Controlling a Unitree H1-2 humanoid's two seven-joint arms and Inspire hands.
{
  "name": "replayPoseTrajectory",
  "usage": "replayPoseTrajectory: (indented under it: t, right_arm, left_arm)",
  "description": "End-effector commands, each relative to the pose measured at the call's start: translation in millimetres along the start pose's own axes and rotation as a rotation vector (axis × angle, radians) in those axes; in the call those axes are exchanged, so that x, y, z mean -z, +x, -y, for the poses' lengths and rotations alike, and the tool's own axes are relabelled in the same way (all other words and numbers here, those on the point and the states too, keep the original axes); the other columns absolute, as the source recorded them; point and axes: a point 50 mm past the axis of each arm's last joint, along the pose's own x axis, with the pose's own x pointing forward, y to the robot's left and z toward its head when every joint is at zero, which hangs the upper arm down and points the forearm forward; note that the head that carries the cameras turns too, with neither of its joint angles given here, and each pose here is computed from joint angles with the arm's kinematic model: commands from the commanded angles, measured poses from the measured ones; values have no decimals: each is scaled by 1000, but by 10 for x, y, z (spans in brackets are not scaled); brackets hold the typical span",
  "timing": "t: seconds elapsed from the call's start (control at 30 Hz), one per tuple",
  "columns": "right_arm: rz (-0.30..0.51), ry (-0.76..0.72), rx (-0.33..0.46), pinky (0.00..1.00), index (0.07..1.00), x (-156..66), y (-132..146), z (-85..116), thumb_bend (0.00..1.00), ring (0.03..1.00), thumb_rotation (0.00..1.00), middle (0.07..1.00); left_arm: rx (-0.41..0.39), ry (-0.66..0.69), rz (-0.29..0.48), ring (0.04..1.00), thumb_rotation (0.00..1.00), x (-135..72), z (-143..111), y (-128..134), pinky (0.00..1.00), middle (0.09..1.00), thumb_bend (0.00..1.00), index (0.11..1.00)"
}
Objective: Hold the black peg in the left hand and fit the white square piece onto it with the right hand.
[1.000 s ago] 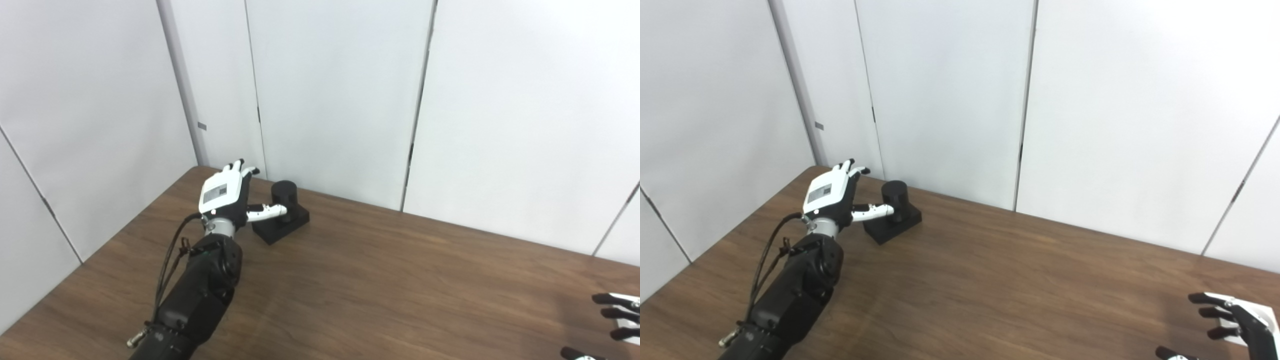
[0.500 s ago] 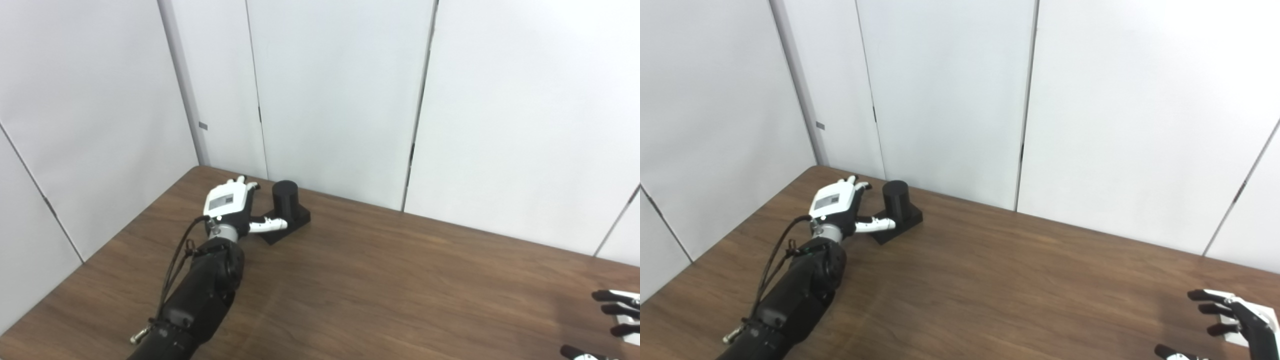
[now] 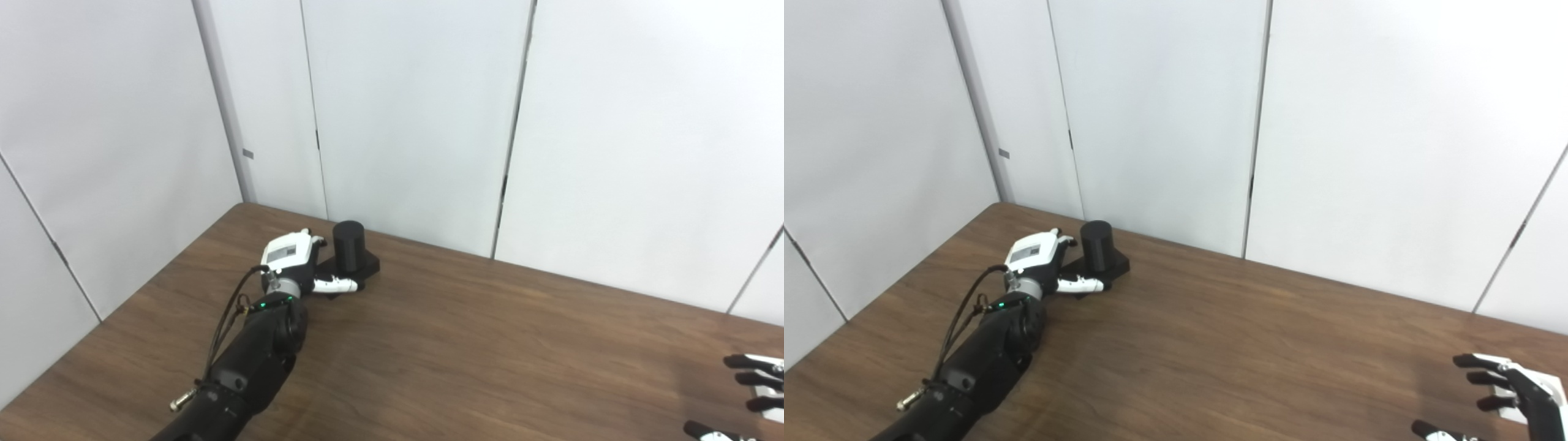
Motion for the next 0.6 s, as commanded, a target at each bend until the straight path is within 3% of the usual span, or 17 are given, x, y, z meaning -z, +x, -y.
replayPoseTrajectory:
  t: [0.0, 0.37, 0.57]
  right_arm:
    - [63, -10, 35, 482, 623, -126, 79, 112, 652, 646, 0, 704]
    - [64, -10, 36, 501, 623, -148, 68, 119, 661, 651, 0, 706]
    - [63, -14, 39, 502, 622, -180, 64, 124, 662, 653, 0, 704]
  left_arm:
    - [-104, -2, 25, 1000, 659, -103, -347, 148, 996, 1000, 1000, 857]
    - [-97, 82, -8, 1000, 662, -20, -247, 268, 961, 1000, 1000, 849]
    - [-74, 77, -21, 1000, 577, 5, -192, 323, 996, 1000, 1000, 835]
